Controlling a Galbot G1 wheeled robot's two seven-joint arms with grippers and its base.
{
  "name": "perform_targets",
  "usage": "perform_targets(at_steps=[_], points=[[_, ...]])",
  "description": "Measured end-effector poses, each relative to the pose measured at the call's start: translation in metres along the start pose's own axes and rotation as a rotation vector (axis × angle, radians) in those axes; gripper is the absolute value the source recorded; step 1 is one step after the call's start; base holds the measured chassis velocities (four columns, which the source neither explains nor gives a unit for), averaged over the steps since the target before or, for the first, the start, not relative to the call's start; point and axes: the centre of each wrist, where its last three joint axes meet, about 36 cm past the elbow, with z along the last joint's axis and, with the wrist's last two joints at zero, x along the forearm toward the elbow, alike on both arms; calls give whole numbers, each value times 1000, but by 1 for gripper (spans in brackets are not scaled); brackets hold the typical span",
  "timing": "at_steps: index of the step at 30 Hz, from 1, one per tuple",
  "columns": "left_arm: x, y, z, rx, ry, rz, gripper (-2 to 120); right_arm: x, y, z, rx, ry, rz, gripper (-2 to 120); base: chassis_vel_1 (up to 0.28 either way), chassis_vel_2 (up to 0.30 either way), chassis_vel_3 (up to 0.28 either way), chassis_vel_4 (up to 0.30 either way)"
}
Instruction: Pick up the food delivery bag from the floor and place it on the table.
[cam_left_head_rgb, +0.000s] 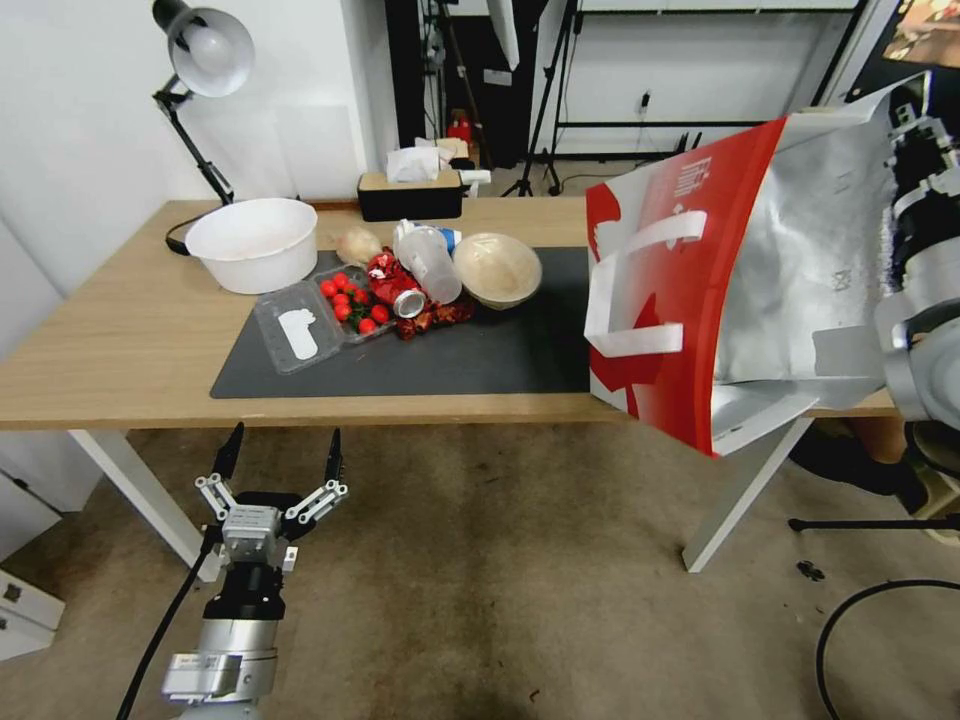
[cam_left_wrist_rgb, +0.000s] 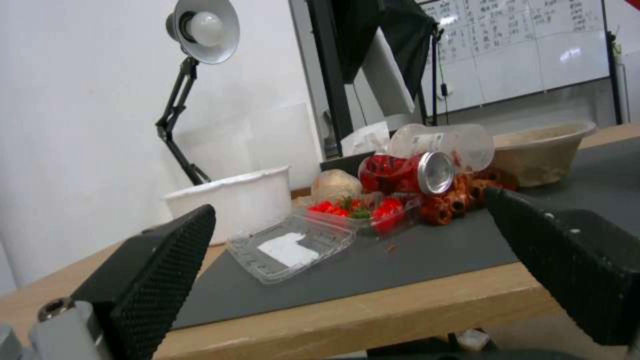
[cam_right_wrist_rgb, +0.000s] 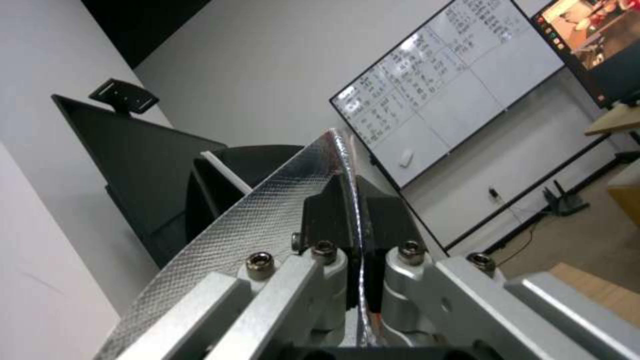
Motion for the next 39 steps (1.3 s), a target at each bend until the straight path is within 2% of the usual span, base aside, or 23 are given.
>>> perform_targets(at_steps=[12,16,17,20,21,25,27,28,30,32,34,37,39], points=[[-1,6,3,1,2,3,100,-22,-16,5,37,12,20,3,0,0,0,0],[-3,7,5,3,4,3,100,-31,-18,6,50,9,12,22,0,0,0,0],[-3,7,5,3,4,3,100,-31,-18,6,50,9,12,22,0,0,0,0],[-4,6,6,7,5,2,100,-36,-20,4,62,13,-11,36,0,0,0,0],[-4,6,6,7,5,2,100,-36,-20,4,62,13,-11,36,0,0,0,0],[-4,7,7,8,9,0,100,-40,-22,2,75,15,-60,54,0,0,0,0],[-4,7,8,8,10,0,100,-40,-22,2,76,15,-70,58,0,0,0,0],[-4,7,8,9,10,0,100,-40,-23,2,77,16,-80,64,0,0,0,0],[-4,7,8,9,10,0,100,-40,-23,3,78,18,-86,68,0,0,0,0],[-4,7,8,10,11,1,100,-36,-25,5,80,22,-103,79,0,0,0,0],[-4,7,8,10,11,1,100,-33,-24,6,81,24,-110,82,0,0,0,0],[-4,7,9,11,13,2,100,-24,-21,7,82,27,-129,96,0,0,0,0],[-4,7,9,12,14,2,100,-20,-20,8,85,27,-138,99,0,0,0,0]])
